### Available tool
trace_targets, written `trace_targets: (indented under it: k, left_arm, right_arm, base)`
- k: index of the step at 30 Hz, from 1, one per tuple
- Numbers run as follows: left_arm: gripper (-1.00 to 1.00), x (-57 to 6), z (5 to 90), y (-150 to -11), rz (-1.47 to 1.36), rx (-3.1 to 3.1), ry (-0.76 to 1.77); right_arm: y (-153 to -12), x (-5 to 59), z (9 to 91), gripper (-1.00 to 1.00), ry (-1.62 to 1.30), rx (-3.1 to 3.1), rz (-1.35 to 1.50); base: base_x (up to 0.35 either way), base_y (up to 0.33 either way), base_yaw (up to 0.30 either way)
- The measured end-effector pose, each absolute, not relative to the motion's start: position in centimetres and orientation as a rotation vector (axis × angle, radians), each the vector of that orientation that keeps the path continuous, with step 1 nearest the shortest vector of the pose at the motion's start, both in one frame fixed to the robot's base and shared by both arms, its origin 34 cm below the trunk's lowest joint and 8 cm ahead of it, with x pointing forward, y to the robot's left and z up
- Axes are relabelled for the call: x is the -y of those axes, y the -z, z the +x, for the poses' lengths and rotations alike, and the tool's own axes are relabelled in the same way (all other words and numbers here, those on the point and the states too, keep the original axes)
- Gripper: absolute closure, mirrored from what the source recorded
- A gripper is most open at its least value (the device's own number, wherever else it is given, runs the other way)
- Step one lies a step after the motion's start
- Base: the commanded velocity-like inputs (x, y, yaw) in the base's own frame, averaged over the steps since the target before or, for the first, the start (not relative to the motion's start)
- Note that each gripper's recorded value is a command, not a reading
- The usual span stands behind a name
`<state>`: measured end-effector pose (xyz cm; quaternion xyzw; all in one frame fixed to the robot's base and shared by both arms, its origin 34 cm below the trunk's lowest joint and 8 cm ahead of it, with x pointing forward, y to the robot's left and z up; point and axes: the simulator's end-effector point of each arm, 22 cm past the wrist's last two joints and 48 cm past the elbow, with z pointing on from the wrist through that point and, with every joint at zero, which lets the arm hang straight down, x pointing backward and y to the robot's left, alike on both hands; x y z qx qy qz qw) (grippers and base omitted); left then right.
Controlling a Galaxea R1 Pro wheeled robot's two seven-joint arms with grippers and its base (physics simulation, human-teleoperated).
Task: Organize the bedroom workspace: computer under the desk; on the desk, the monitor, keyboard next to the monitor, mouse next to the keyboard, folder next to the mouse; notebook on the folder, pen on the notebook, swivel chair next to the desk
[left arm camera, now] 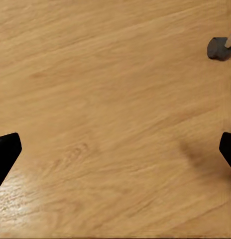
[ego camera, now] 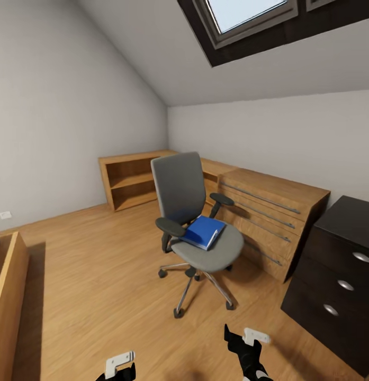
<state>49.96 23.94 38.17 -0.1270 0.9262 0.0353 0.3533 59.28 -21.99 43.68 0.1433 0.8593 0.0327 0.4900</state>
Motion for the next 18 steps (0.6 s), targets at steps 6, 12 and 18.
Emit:
trace_targets:
  k: [6,12,18]
  left_arm:
    - [-1.0,-23.9,48.8,-38.3,-0.324,-2.433,-0.098]
    - [-1.0,-23.8,47.4,-38.4,-0.319,-2.476,-0.105]
    - [-1.0,-23.8,47.3,-39.4,-0.316,-2.483,-0.106]
  right_arm:
    - [-44.9,21.9,59.5,-1.0,-0.081,-2.089,0.348]
    - [-46.0,21.7,59.6,-1.0,-0.083,-2.093,0.345]
    - [-47.2,21.7,59.8,-1.0,-0.083,-2.094,0.346]
  base:
    - [0.0,0.0,-0.3]
    - [0.0,0.0,-0.3]
    - [-0.085,0.0,-0.3]
